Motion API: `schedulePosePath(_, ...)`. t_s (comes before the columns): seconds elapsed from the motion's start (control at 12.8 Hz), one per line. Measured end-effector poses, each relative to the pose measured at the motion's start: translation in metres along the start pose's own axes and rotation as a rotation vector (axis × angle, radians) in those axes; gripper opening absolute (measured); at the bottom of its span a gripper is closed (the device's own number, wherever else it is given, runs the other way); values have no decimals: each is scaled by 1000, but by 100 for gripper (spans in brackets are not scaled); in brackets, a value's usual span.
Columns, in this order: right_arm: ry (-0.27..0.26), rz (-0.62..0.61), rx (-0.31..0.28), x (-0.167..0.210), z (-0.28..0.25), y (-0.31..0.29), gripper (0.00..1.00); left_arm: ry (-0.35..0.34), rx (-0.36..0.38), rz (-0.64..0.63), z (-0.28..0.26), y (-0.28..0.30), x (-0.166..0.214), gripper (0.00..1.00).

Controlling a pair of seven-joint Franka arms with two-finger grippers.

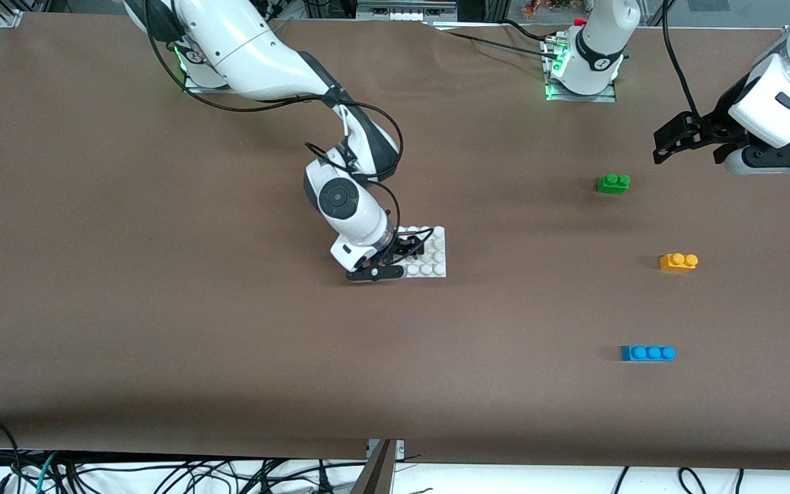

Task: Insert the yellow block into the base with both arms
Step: 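Open the right gripper and lift it off the white plate, then retract the right gripper while the left gripper reaches the yellow brick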

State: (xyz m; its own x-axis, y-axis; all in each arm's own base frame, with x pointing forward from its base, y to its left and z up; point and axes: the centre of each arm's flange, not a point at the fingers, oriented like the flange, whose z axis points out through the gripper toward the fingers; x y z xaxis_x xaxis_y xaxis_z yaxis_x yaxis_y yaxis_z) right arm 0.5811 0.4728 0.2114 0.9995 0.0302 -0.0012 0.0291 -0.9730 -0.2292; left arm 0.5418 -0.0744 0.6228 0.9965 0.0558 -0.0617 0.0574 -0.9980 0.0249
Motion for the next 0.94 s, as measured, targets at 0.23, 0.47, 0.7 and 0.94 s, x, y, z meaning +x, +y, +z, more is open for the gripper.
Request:
schedulePosePath(0.23,-78,-37,-52,27,-44,46,100,-4,0,-4,2,-2,2,100)
schedulePosePath(0.47,-141,3,-98,53,-93,106,100,-15,1,-25,10,-13,9,100)
schedulePosePath(0.7,-186,15,-167,68,-136,165,100,-8,-14,-87,14,-47,20,100)
schedulePosePath(0.94,-202,57,-216,78,-177,218,100,-25,-13,-99,24,-53,22,100)
